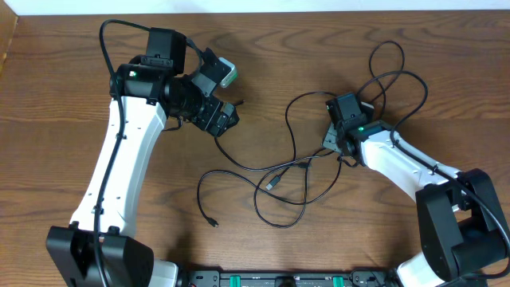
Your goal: Untangle cables
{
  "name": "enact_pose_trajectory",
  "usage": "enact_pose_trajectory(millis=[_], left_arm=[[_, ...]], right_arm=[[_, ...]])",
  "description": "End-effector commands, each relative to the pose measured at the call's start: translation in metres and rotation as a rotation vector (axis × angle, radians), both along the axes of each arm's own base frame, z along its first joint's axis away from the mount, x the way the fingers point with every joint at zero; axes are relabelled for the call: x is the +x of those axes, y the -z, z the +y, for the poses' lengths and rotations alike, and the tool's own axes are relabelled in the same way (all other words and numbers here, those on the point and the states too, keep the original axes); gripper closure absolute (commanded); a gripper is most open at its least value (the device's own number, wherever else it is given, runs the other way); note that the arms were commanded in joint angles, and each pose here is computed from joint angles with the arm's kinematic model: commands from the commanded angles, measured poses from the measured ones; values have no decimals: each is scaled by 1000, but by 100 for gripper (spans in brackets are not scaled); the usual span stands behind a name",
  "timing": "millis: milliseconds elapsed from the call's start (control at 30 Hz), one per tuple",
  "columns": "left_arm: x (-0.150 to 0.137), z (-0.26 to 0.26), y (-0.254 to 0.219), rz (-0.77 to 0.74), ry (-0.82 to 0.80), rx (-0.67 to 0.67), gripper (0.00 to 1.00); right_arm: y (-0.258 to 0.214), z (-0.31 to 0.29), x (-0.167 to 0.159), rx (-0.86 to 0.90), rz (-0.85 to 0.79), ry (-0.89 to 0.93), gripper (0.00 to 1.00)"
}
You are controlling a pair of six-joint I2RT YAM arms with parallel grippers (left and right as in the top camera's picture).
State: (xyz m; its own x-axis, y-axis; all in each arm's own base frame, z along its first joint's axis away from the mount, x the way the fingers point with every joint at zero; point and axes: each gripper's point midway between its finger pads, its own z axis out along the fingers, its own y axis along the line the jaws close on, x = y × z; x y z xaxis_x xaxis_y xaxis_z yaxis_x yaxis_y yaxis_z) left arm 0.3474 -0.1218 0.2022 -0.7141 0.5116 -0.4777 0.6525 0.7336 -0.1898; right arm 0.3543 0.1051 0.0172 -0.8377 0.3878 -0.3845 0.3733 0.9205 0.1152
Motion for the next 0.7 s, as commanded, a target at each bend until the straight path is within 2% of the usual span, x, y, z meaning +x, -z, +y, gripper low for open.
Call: enact_pose_trajectory(millis=[0, 433, 667], left_arm=[[-3, -1, -1, 3, 8, -10, 13], [-3, -1, -1, 3, 8, -10, 13], [-3, -1, -1, 3, 9, -10, 12]], right_arm=[[2, -6, 2, -28, -2, -15, 46], [2, -20, 8, -63, -5, -63, 55], [2, -20, 8, -63, -6, -63, 87]])
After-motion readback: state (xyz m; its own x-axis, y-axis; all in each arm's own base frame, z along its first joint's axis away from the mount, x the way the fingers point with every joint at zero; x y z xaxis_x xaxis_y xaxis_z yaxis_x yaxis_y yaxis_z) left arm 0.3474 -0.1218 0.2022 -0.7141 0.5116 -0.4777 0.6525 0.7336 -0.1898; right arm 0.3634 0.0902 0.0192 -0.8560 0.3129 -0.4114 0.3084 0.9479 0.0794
